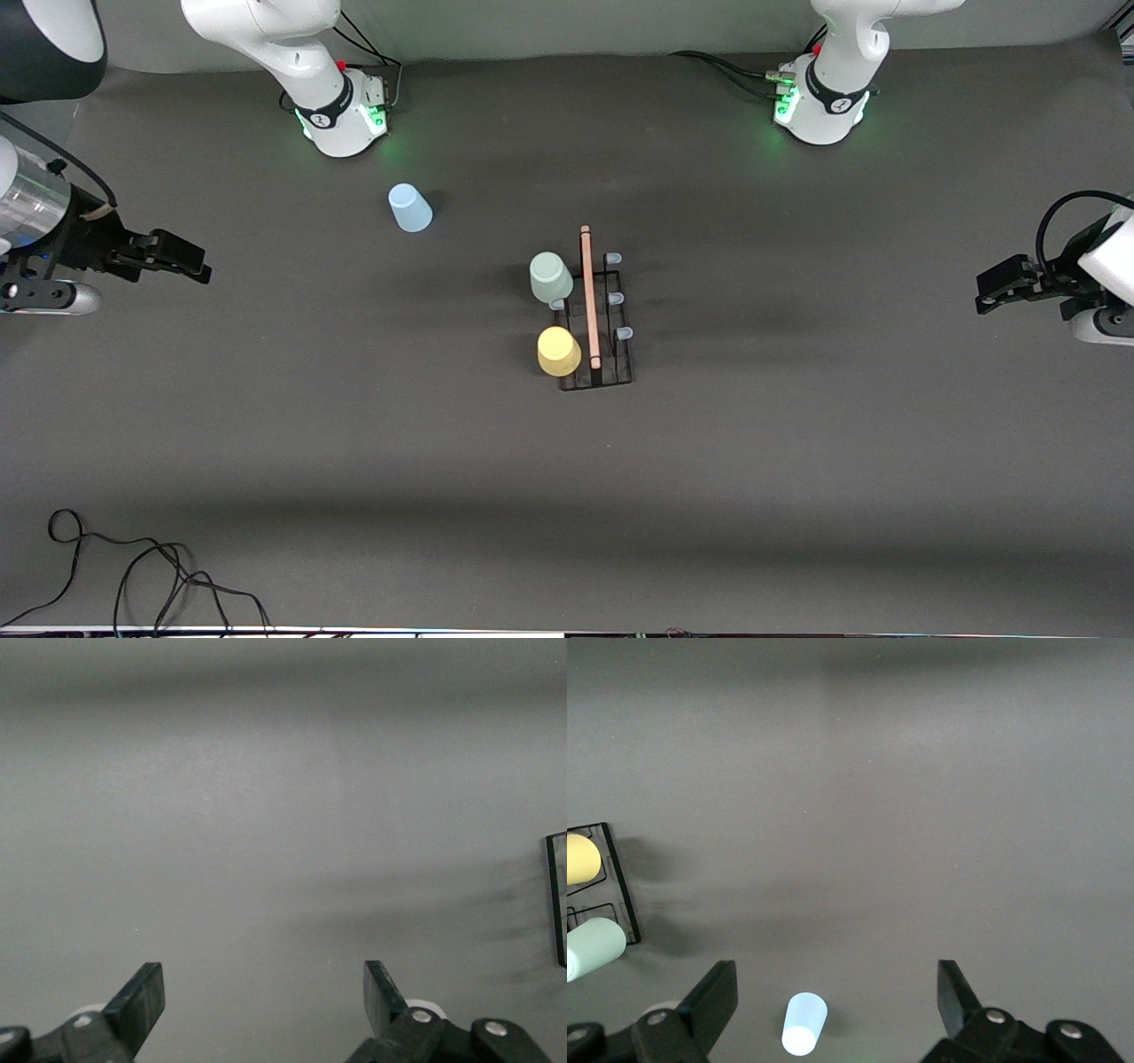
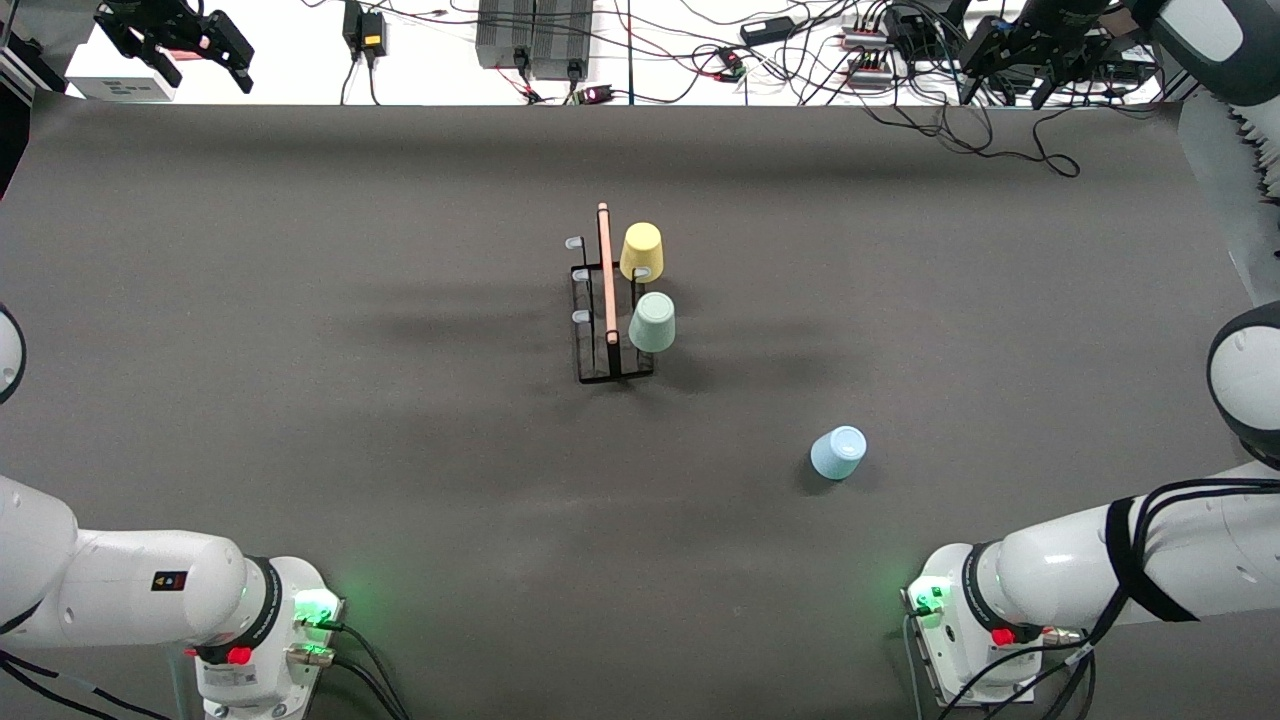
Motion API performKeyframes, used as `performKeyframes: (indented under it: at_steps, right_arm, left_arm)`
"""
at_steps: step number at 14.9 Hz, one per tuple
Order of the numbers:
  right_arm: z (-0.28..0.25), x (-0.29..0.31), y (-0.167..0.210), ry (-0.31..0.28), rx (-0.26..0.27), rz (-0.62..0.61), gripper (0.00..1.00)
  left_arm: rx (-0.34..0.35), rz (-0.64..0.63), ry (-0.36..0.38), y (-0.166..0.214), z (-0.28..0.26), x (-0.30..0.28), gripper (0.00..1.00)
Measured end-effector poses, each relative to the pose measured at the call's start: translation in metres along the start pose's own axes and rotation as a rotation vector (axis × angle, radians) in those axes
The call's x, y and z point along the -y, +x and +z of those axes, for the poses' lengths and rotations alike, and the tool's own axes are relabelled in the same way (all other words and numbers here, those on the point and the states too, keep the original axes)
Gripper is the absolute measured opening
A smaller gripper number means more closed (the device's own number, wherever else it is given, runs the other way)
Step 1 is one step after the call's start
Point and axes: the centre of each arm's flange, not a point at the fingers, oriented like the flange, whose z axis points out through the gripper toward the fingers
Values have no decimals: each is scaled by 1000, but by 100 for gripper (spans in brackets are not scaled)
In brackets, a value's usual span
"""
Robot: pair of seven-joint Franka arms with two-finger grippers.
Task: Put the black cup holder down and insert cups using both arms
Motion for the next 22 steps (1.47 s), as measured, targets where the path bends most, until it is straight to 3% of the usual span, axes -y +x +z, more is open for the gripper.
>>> performKeyframes:
  at_steps: [22]
  right_arm:
    - [0, 6, -1, 2, 0, -12, 100]
  left_arm:
    - [0, 0, 0, 0, 0, 0, 100]
